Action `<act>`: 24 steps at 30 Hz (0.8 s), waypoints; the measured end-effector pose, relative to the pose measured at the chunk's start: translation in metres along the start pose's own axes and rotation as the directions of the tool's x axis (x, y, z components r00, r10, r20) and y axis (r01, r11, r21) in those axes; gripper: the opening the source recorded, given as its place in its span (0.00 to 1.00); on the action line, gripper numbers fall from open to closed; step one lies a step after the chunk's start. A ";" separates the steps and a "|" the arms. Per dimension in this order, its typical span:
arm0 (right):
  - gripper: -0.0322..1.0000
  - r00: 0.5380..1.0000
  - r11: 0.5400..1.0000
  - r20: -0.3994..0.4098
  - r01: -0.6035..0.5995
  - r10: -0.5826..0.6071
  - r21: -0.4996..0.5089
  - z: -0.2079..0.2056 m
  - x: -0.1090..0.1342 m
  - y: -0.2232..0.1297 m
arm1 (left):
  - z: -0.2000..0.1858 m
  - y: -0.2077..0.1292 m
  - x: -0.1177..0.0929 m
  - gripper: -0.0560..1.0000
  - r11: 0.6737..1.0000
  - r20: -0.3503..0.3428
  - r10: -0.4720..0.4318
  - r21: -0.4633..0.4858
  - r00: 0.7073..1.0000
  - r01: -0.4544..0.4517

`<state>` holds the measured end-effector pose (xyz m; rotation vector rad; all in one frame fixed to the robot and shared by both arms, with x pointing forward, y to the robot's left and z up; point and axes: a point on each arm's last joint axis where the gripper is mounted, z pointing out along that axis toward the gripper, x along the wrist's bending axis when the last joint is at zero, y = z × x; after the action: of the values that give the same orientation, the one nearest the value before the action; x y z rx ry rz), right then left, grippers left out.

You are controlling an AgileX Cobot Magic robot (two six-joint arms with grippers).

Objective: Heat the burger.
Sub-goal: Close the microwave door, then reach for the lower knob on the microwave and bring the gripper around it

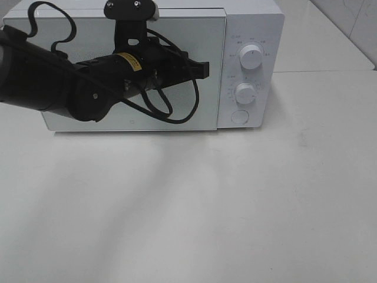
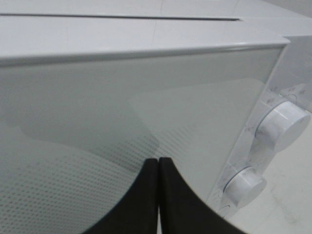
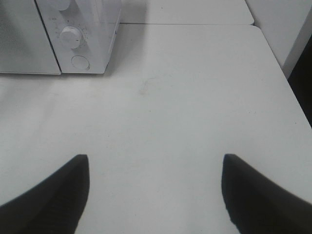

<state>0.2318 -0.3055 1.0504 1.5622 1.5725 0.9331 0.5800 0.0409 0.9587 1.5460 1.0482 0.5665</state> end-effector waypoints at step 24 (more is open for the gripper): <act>0.75 1.000 1.000 0.000 0.000 0.000 0.000 0.000 0.000 0.000 | -0.020 0.030 -0.025 0.07 0.969 0.070 0.049 0.240 0.996 -0.065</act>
<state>0.2318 -0.3055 1.0504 1.5622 1.5725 0.9331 0.5604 0.0308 0.9967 1.8011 1.0572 0.4374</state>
